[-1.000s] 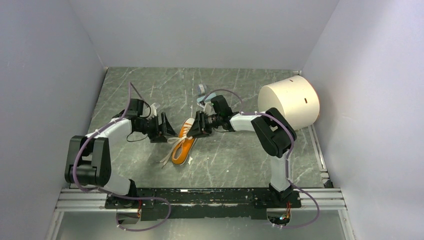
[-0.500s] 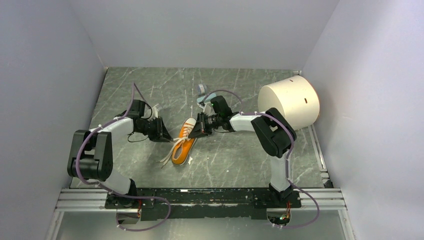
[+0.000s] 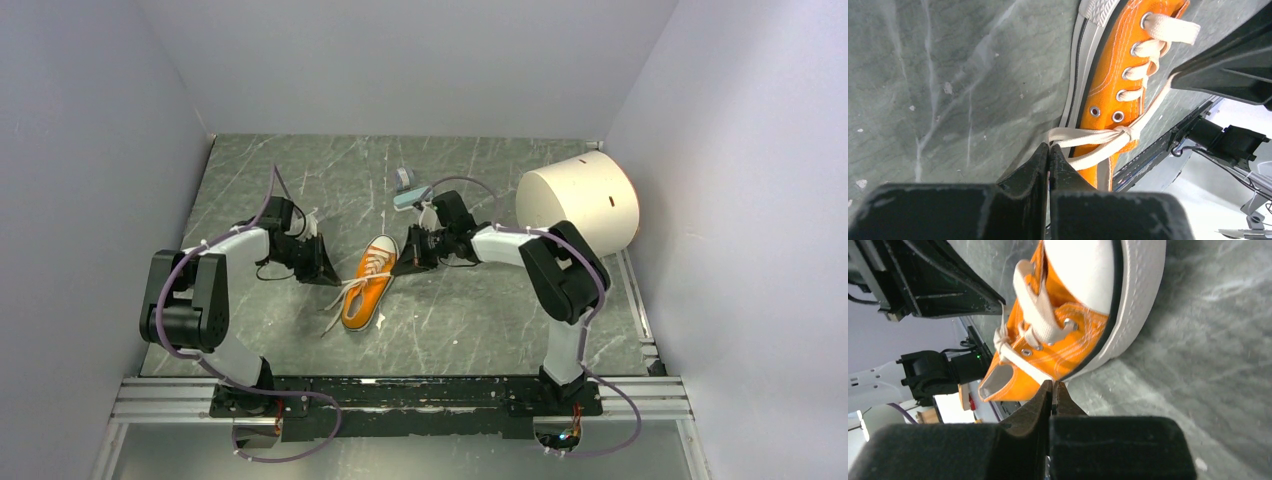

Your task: Tie the shoes

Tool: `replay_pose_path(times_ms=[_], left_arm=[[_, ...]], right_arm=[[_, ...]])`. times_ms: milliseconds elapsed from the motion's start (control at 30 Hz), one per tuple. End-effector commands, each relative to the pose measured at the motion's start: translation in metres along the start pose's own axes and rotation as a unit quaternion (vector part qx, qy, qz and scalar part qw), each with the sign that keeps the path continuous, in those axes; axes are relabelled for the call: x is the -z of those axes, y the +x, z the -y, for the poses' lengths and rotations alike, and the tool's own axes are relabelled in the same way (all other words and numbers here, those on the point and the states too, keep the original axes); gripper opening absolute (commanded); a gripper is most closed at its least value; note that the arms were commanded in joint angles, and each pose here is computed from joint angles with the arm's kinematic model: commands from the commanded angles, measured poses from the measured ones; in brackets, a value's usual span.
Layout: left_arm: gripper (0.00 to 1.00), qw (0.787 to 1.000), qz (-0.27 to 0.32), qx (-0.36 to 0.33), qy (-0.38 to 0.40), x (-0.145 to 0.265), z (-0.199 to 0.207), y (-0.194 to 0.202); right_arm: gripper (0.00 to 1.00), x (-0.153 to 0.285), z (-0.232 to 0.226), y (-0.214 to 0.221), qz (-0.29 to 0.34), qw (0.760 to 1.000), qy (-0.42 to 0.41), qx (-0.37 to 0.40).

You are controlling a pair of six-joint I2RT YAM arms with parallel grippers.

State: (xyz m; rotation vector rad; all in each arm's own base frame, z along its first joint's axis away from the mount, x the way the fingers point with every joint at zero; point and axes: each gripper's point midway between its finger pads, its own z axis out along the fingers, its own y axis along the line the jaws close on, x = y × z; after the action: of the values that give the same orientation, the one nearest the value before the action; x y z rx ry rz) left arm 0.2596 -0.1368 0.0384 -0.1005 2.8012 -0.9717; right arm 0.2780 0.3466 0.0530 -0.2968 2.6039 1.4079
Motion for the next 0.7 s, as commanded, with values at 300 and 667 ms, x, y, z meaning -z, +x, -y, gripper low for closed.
replay_pose_path(times_ms=[300, 667], left_arm=[[0.05, 0.989, -0.022, 0.080, -0.125, 0.005, -0.043, 0.022], [0.05, 0.983, -0.006, 0.091, -0.158, 0.012, -0.052, 0.026]], right_arm=[[0.00, 0.017, 0.049, -0.005, 0.062, 0.995, 0.082, -0.021], [0.00, 0.026, 0.083, 0.001, 0.084, 0.990, 0.104, -0.044]])
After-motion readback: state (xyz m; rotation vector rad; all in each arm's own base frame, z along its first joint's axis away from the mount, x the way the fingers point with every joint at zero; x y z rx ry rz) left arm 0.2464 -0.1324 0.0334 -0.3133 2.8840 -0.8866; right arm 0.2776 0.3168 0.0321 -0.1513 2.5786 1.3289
